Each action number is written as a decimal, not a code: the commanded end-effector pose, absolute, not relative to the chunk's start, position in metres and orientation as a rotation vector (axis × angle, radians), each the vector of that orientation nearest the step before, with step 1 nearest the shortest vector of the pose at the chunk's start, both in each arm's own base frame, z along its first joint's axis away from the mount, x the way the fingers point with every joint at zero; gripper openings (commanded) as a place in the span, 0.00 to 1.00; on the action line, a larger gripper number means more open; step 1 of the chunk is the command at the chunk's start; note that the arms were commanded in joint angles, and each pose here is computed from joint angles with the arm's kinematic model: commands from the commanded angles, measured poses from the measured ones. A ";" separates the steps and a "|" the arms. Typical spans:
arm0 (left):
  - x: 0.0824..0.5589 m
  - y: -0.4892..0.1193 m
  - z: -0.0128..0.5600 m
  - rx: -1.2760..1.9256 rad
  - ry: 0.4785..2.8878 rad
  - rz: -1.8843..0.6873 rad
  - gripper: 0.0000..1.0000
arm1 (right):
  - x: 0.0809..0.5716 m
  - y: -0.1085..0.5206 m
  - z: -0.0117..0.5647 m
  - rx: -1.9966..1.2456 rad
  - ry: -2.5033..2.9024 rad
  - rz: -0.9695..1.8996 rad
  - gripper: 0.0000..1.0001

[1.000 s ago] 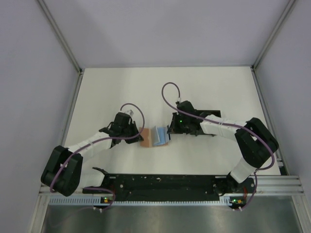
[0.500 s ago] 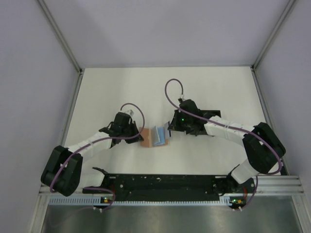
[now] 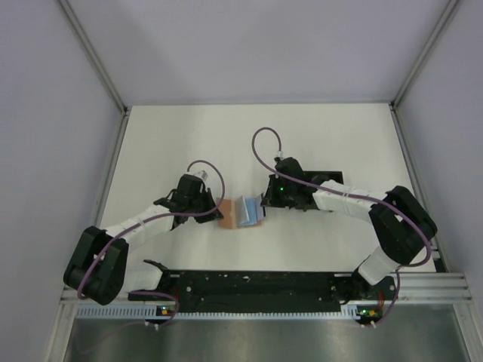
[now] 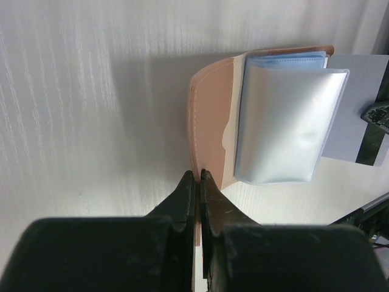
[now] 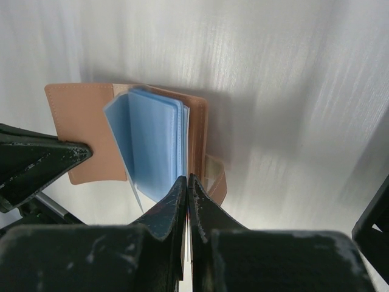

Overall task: Put the credit cards into the card holder
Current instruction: Open the card holder at the center of the board.

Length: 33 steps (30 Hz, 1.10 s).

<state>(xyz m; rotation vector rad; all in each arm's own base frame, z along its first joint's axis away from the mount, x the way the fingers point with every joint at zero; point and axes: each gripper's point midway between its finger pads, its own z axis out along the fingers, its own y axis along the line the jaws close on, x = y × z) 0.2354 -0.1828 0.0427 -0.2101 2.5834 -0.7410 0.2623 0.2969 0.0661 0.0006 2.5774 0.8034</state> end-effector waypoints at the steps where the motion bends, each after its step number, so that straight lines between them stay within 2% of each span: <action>1: 0.247 -0.189 0.057 -0.179 2.530 -0.772 0.00 | 0.267 0.304 0.071 -0.035 2.553 0.804 0.00; 13: 0.245 -0.190 0.054 -0.181 2.533 -0.783 0.00 | 0.262 0.318 0.071 -0.067 2.552 0.869 0.00; 22: 0.245 -0.189 0.053 -0.185 2.538 -0.775 0.00 | 0.264 0.324 0.094 -0.094 2.496 0.892 0.00; 29: 0.246 -0.189 0.056 -0.172 2.533 -0.774 0.00 | 0.275 0.303 0.103 -0.037 2.465 0.746 0.00; 33: 0.245 -0.189 0.055 -0.175 2.536 -0.774 0.00 | 0.274 0.306 0.106 -0.053 2.460 0.765 0.00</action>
